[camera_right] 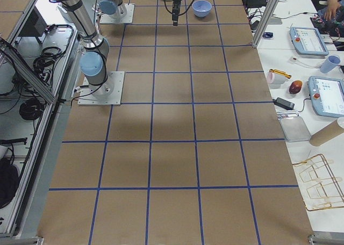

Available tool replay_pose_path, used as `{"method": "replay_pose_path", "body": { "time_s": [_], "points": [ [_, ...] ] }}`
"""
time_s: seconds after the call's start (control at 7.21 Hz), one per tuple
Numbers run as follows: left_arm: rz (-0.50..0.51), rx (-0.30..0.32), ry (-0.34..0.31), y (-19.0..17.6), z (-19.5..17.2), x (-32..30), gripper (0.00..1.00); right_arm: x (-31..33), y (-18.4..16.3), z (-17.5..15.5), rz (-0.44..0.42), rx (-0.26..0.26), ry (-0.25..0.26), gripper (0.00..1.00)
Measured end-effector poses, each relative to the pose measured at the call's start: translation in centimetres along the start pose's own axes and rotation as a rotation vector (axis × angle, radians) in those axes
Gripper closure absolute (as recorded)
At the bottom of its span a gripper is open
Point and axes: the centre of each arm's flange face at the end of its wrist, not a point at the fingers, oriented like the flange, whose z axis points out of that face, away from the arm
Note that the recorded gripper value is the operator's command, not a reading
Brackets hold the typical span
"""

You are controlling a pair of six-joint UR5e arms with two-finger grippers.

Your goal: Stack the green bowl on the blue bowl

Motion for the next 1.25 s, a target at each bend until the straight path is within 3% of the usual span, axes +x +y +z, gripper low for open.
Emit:
{"method": "replay_pose_path", "body": {
  "time_s": [0.69,1.25],
  "points": [
    [-0.032,-0.01,-0.004,0.1,-0.1,-2.1,0.0,0.0,0.0,0.0,0.0,-0.001,0.0,0.0],
    [-0.084,-0.085,0.009,1.1,1.8,-15.2,0.0,0.0,0.0,0.0,0.0,-0.001,0.0,0.0]
  ]
}}
